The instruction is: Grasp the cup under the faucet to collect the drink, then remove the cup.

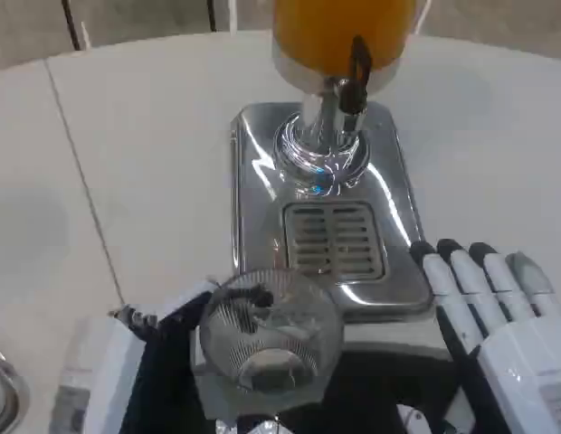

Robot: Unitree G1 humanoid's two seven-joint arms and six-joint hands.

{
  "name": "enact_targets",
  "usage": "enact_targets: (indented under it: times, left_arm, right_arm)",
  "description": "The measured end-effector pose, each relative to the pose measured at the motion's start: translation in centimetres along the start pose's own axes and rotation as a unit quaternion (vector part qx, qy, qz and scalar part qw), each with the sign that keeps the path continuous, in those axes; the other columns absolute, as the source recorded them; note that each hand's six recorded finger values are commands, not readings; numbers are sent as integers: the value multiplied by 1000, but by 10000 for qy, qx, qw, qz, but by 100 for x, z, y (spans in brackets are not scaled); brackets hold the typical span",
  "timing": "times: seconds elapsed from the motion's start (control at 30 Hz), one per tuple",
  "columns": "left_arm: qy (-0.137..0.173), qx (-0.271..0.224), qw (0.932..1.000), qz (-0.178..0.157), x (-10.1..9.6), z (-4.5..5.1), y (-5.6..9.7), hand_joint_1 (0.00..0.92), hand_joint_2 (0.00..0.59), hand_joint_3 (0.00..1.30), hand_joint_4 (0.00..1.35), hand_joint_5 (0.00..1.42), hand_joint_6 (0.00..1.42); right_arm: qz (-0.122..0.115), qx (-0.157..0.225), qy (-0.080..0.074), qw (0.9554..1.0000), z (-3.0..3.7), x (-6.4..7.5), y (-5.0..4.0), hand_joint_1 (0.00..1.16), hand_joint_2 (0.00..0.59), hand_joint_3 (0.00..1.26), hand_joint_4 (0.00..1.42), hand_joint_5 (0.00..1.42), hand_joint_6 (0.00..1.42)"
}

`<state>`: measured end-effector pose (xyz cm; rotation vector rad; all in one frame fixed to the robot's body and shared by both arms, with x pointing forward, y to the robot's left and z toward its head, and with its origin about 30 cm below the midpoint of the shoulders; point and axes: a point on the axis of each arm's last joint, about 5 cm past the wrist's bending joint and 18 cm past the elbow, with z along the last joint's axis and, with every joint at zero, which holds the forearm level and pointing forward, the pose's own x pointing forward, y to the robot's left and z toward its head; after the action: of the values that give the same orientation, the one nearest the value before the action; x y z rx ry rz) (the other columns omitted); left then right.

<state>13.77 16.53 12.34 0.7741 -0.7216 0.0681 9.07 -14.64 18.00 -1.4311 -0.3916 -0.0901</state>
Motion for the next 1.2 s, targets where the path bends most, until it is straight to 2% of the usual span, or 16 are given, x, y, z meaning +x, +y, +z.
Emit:
enact_targets:
  times: [0.17,0.27,0.37,0.6,0.77,0.87,0.9,1.03,1.13,1.2]
  left_arm:
    - [106,-34,9999,81,-14,9,-13,517,57,927,1006,1374,1424]
    - [161,-38,9998,123,-9,11,-21,517,57,927,1006,1374,1424]
    - [206,-55,9996,160,26,-4,-56,517,57,927,1006,1374,1424]
    - [430,-127,9988,206,258,-113,-299,517,57,925,1006,1374,1424]
    - [412,-175,9987,247,445,-164,-447,517,57,920,1006,1374,1424]
    - [374,-158,9989,252,543,-178,-538,517,57,919,1006,1374,1424]
    - [370,-110,9989,265,606,-187,-589,517,57,919,1006,1374,1424]
    - [424,-146,9985,316,721,-181,-738,524,48,918,1006,1375,1424]
    - [452,-163,9986,225,842,-167,-877,526,47,918,1006,1375,1424]
    - [449,-153,9986,234,875,-173,-906,526,47,918,1006,1375,1424]
  right_arm:
    - [-3,32,46,10000,3,-2,2,419,502,0,0,0,1]
    - [-36,85,170,9998,5,2,2,420,498,0,0,0,1]
    - [-43,83,227,9997,2,2,2,424,500,0,0,0,1]
    - [43,9,424,9991,-13,-22,9,430,502,0,0,0,1]
    - [83,-32,502,9987,-23,-26,-18,433,502,0,0,0,1]
    - [60,-86,544,9985,-28,-24,-53,434,501,0,0,0,1]
    - [127,-116,549,9983,-26,-20,-58,434,500,0,0,0,1]
    - [217,-152,546,9982,-12,-9,-62,433,496,0,0,0,1]
    - [241,-124,544,9981,7,7,-63,432,495,0,0,0,1]
    - [245,-120,555,9981,9,15,-65,432,495,0,0,0,1]
